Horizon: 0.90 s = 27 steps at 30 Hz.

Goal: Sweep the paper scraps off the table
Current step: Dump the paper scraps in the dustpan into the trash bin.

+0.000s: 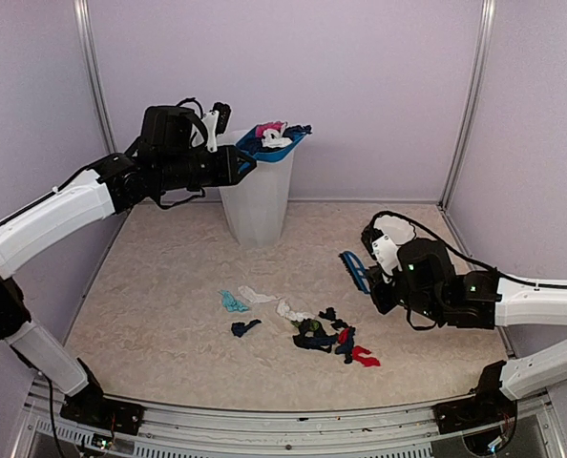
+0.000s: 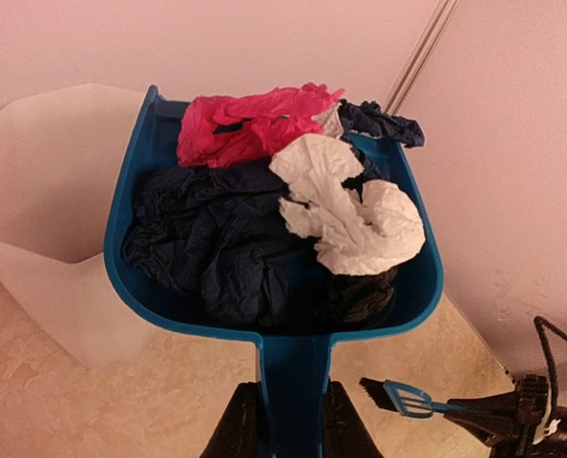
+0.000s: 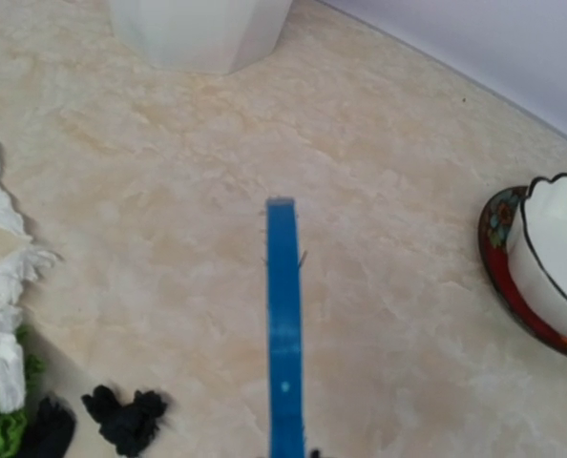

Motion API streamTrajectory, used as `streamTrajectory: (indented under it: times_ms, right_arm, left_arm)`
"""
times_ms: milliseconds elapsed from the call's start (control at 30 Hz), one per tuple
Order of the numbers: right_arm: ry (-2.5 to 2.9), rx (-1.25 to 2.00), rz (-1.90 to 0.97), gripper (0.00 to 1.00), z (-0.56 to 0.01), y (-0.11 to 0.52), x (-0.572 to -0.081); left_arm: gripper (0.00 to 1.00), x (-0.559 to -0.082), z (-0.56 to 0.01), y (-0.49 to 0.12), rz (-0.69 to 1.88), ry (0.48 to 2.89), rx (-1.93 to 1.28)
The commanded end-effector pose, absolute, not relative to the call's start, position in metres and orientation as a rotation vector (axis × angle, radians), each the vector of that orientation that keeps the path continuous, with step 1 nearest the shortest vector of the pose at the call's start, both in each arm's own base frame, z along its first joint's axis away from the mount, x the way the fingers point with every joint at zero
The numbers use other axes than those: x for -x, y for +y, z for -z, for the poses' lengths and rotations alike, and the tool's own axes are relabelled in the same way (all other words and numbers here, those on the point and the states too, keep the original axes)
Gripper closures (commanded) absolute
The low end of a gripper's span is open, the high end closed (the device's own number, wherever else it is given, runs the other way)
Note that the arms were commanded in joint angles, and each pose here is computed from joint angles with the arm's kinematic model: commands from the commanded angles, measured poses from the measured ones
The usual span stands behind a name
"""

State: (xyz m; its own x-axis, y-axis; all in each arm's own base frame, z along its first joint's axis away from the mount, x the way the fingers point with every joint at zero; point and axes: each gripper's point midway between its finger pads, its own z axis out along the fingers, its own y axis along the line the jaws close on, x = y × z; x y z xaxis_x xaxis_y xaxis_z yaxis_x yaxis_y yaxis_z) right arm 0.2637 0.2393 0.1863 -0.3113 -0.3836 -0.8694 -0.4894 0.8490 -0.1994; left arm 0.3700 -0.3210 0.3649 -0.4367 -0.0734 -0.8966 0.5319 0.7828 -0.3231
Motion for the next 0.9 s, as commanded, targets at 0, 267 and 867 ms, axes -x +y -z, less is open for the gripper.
streamTrajectory:
  times_ms: [0,267,867]
  right_arm:
    - [1.954,0.607,-0.139,1.0,-0.18,0.237,-0.267]
    - [1.963,0.573,-0.168,1.0,-0.181,0.238,-0.267]
    - [1.966,0.516,-0.183,1.0,-0.19,0.23,-0.266]
  left_arm:
    - [1.0,-0.383,-0.379,-0.336,0.898,1.929,-0.333]
    - [1.0,-0.407,-0.397,-0.344,1.304,1.884,-0.214]
    - [1.0,-0.451,-0.407,-0.327,2.034,1.554,0.286]
